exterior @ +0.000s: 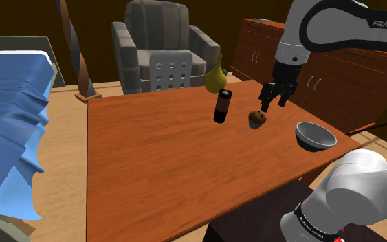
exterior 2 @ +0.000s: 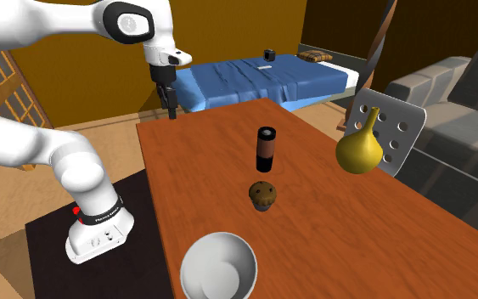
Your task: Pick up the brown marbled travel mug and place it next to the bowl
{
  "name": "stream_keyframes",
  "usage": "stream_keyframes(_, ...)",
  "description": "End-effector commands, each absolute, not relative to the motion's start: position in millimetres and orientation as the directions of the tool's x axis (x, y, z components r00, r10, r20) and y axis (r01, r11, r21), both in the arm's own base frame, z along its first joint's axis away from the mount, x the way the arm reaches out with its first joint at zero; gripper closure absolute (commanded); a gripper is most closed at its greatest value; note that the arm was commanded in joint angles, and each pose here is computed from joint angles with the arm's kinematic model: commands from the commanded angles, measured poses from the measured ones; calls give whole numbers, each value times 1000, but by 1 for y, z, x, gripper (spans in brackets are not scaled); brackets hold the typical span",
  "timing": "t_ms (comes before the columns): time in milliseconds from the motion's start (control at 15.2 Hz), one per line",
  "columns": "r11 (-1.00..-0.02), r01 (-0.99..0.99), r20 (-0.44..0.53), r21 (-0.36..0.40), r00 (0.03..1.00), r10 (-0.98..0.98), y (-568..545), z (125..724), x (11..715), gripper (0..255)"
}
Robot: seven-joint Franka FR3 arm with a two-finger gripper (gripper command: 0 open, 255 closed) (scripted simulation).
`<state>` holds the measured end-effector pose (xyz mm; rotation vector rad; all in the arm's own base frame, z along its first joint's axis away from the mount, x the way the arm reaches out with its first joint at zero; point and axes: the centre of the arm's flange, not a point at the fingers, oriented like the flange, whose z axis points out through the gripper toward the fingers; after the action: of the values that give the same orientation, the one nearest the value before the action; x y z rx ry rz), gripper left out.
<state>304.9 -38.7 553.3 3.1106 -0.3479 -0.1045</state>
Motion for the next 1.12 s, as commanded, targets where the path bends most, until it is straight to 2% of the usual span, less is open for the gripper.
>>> stream_keyframes(0, -975, -220, -65, 17, 973, -221, -39, 553, 305, 0)
stream_keyframes(1056, -968, -252, -34, 5, 967, -252, -137, 492, 477, 0)
